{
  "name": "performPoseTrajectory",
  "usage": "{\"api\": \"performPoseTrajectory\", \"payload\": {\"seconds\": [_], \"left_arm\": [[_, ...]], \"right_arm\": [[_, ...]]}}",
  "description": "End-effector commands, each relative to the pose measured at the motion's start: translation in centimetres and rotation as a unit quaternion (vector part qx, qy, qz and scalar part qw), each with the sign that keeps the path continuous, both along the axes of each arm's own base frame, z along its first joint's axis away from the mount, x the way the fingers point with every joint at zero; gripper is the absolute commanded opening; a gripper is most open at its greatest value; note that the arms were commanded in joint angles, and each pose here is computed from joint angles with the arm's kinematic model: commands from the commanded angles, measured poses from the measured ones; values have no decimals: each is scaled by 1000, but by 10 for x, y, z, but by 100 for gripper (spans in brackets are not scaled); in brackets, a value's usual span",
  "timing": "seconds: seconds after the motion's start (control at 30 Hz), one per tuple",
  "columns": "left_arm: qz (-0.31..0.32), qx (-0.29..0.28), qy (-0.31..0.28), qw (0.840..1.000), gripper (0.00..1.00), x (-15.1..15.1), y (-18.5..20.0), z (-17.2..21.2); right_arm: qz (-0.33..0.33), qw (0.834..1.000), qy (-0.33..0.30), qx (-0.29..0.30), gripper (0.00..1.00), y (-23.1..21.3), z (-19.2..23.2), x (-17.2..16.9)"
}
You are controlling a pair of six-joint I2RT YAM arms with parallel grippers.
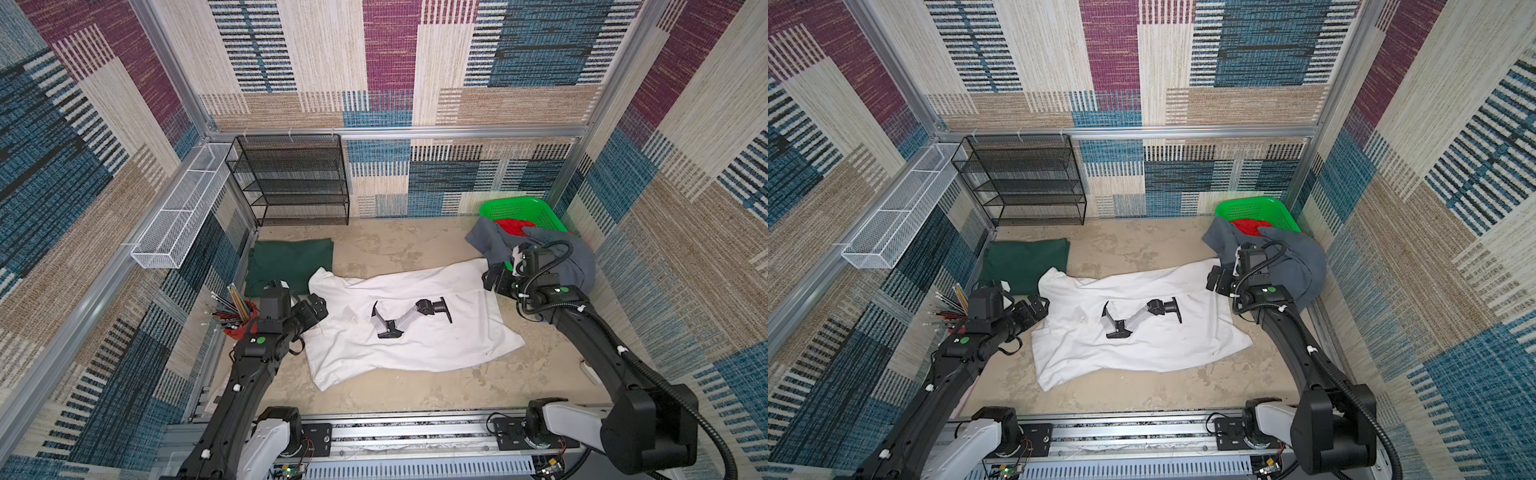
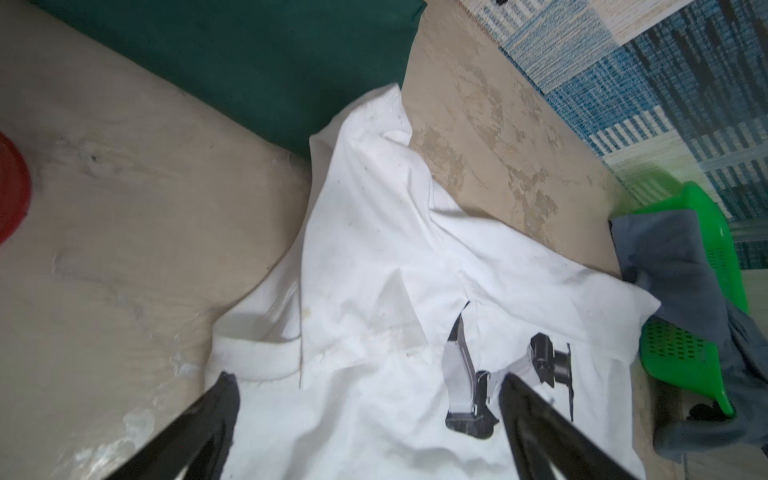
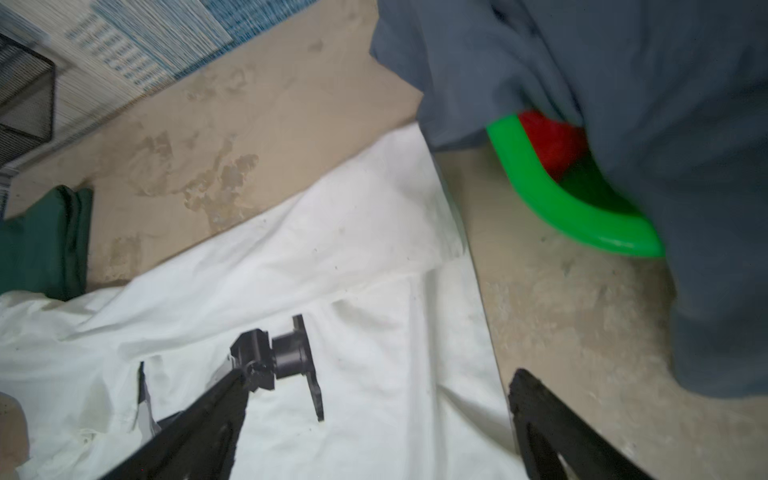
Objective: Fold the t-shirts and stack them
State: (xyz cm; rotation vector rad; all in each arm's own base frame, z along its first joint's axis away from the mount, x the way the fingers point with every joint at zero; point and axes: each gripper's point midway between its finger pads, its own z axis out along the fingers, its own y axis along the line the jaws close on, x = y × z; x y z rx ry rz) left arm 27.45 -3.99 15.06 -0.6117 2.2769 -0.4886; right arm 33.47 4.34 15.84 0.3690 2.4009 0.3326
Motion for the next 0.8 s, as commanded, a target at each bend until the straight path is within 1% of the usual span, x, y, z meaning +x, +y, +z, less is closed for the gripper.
{"api": "performPoseTrajectory", "payload": {"seconds": [0.0,0.07,0.17,0.23,0.33,0.43,0.6,0.7,0.77], "left_arm": [[14,-7,36,999,98,-28,-1,-21],[10,-11,47,999,98,-41,-6,-30],[1,-6,58,998,98,-58,-15,-36],[-6,-7,63,998,98,-68,-21,-40],[-15,-11,80,997,98,-83,-29,-49],[-24,-6,102,995,98,-98,-31,-62],[-30,12,130,991,98,-118,-27,-77],[-40,-2,146,989,99,-127,-34,-89],[-41,-11,163,986,95,-134,-36,-101]], "right_arm": [[-34,997,71,4,99,-8,-33,-41],[-45,995,84,12,98,-9,-41,-56],[-64,995,70,34,98,-8,-16,-57],[-66,993,72,67,98,0,-9,-59],[-67,988,92,103,98,10,-18,-67],[-81,984,119,106,98,9,-38,-77],[-87,981,142,101,98,7,-54,-81],[-90,980,151,94,98,5,-58,-80],[-93,980,154,88,98,3,-60,-81]]}}
